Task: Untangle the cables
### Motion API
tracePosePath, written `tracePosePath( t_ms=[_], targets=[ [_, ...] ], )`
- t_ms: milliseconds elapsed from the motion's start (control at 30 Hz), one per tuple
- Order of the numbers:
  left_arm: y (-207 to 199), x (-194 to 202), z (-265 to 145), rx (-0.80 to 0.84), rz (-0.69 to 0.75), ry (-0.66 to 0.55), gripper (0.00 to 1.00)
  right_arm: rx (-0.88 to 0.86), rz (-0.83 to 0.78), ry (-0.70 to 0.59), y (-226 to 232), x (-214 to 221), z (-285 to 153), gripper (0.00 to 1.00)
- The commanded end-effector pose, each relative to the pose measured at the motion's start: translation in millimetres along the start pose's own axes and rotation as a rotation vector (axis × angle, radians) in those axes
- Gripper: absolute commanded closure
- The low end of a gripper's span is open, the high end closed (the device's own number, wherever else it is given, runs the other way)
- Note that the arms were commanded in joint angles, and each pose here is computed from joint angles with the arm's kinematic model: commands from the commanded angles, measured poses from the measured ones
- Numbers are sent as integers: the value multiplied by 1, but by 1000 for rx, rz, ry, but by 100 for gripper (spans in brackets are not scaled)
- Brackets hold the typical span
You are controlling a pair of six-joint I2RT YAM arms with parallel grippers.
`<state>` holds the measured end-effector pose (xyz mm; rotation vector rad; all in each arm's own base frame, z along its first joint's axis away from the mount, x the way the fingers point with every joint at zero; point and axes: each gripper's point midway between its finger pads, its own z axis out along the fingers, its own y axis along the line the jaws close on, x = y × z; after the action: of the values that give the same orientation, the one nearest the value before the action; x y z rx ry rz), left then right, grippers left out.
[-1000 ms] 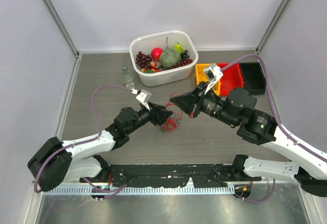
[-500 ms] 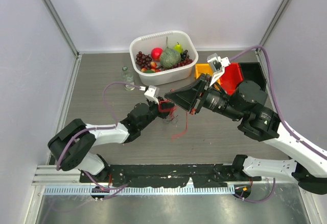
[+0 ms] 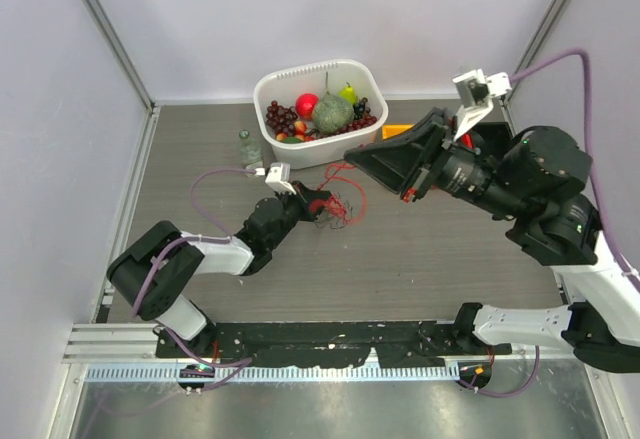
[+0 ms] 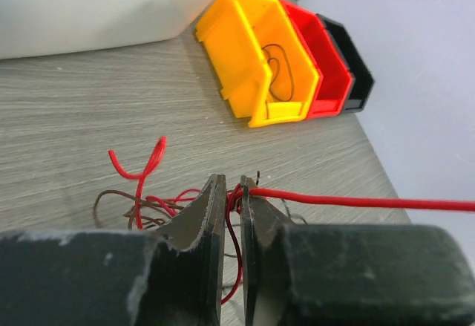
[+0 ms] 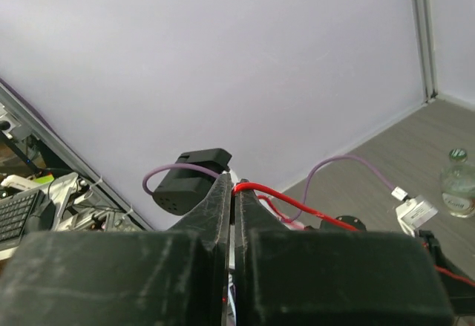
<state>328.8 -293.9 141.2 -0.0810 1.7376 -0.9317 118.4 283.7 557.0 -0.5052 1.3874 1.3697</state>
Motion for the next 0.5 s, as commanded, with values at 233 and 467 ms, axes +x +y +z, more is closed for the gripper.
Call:
tracePosePath(
  t_ms=[233,467],
  targets=[
    [60,22,-20,-240,-24,49,83,-95,-204,-488,60,-137,-91,99],
    [52,1,-41,-196,-48,-36,55,63,-223,-507,28,-130,-114,99]
  ],
)
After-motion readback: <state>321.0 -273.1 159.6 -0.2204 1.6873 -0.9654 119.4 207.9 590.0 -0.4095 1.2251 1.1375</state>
